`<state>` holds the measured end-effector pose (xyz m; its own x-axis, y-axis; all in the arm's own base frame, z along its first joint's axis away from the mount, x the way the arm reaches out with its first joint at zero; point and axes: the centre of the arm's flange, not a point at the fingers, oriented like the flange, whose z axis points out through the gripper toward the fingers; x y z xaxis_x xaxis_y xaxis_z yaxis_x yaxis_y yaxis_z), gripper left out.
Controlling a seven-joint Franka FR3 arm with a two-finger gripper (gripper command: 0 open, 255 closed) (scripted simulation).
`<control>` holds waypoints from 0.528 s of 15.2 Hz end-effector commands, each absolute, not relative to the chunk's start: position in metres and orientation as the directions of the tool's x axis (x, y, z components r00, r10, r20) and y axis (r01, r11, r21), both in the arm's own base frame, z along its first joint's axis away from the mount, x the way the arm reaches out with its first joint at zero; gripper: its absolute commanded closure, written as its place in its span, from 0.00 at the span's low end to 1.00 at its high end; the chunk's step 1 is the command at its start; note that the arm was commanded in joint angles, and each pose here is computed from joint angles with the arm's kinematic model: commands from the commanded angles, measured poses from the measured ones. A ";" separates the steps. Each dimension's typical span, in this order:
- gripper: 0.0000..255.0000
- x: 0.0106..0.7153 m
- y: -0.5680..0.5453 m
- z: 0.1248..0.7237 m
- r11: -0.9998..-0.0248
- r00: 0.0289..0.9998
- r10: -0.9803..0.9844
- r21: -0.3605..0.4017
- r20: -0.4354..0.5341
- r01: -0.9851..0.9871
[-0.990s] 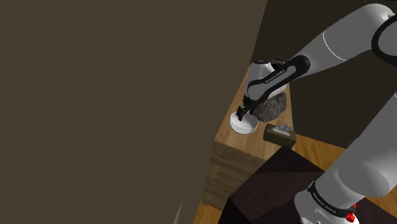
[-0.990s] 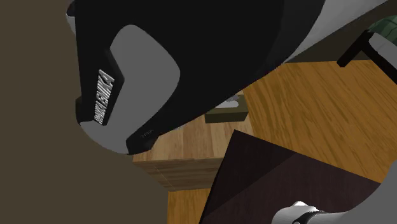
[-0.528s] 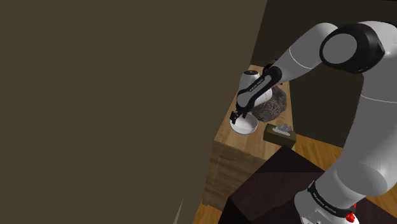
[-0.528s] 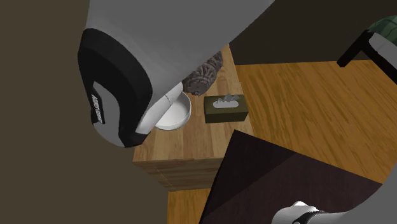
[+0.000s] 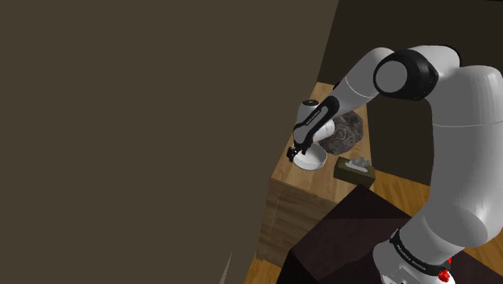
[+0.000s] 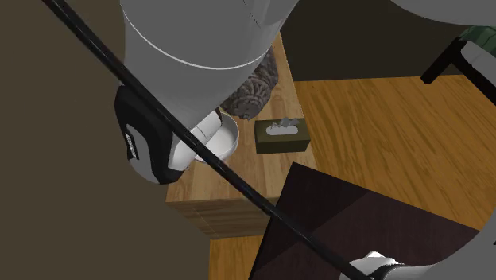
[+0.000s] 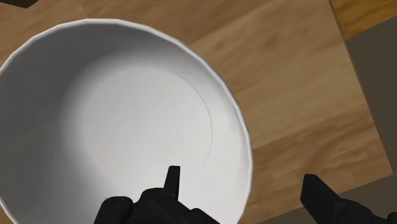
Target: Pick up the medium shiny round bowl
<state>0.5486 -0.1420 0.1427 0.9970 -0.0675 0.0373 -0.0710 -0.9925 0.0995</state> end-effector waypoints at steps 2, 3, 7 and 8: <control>0.00 0.549 -0.142 0.127 -0.993 0.997 -0.067 0.099 0.038 -0.071; 0.00 0.549 -0.142 0.119 -0.993 0.997 -0.067 0.099 0.038 -0.071; 1.00 0.549 -0.141 0.120 -0.993 0.997 -0.067 0.099 0.038 -0.071; 1.00 0.549 -0.141 0.120 -0.993 0.997 -0.067 0.099 0.038 -0.071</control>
<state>0.5493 -0.1415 0.1197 0.9970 -0.0674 0.0377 -0.0709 -0.9925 0.0995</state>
